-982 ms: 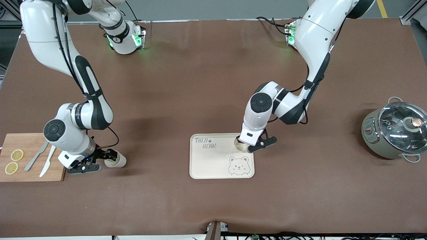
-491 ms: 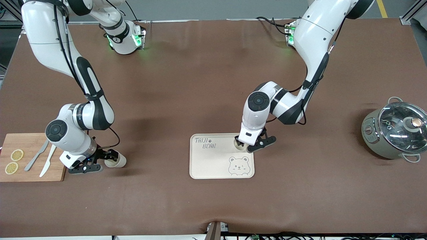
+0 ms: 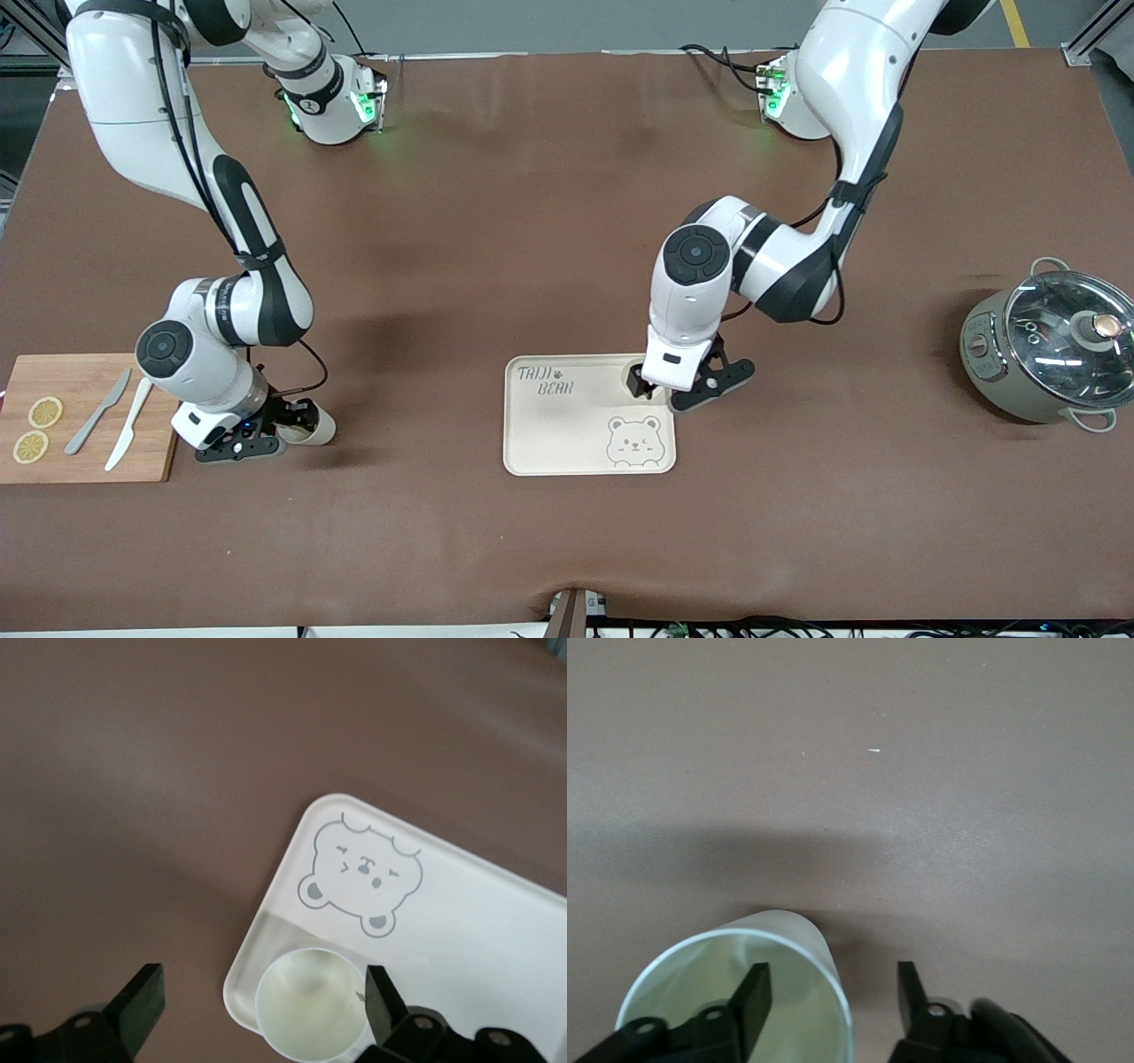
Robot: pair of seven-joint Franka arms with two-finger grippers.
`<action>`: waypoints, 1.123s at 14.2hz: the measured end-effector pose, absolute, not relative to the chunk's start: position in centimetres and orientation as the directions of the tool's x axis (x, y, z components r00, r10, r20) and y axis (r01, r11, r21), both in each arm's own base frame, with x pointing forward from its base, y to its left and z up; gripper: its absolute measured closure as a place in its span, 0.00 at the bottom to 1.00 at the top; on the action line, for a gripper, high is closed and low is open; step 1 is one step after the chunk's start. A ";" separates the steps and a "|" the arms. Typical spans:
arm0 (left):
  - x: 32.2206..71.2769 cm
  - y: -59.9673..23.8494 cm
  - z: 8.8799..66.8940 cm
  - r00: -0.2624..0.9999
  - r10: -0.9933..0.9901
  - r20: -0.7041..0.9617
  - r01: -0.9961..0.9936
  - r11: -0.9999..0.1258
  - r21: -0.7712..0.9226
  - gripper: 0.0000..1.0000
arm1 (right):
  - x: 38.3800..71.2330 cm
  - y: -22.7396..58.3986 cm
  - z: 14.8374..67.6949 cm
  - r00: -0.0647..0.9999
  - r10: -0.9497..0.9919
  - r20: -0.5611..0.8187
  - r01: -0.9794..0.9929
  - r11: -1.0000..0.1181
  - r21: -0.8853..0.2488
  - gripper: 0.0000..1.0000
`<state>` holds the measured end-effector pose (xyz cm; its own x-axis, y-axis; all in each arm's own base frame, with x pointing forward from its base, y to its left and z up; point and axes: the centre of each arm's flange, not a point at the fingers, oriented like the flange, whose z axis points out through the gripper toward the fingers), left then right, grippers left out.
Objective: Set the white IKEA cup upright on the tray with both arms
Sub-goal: 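Open the left gripper and withdraw while the right gripper lifts the cup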
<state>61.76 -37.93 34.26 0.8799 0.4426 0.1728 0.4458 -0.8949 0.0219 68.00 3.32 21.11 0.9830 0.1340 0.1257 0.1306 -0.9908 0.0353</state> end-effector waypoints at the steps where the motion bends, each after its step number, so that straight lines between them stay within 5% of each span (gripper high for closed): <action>1: 62.0 -37.5 35.6 0.875 0.453 0.171 0.457 -0.889 0.018 0.00 | 68.0 3.4 21.1 0.983 0.135 0.126 0.132 -0.991 0.035 0.52; 5: 63.4 -32.1 40.3 0.940 0.330 0.089 0.334 -0.942 -0.040 0.00 | 68.0 3.5 21.2 0.983 0.134 0.128 0.131 -0.991 0.033 0.93; 6: 64.1 -29.2 41.9 0.959 0.277 0.061 0.281 -0.958 -0.052 0.00 | 68.1 3.6 21.4 0.982 0.136 0.133 0.133 -0.991 0.032 0.96; 12: 65.1 -14.6 52.5 0.973 0.218 0.071 0.221 -0.975 -0.038 0.00 | 68.6 3.9 22.2 0.986 0.132 0.097 0.131 -0.991 0.022 0.96; 16: 64.7 -9.4 55.9 0.979 0.192 0.069 0.189 -0.981 0.049 0.00 | 70.7 5.4 28.3 0.996 0.082 -0.018 0.081 -0.994 -0.073 0.96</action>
<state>64.72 -9.40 55.91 0.9789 0.1924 0.0685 0.1893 -0.9807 0.0493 70.68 5.43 28.28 0.9964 0.0825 -0.0176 0.0810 -0.9941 -0.0726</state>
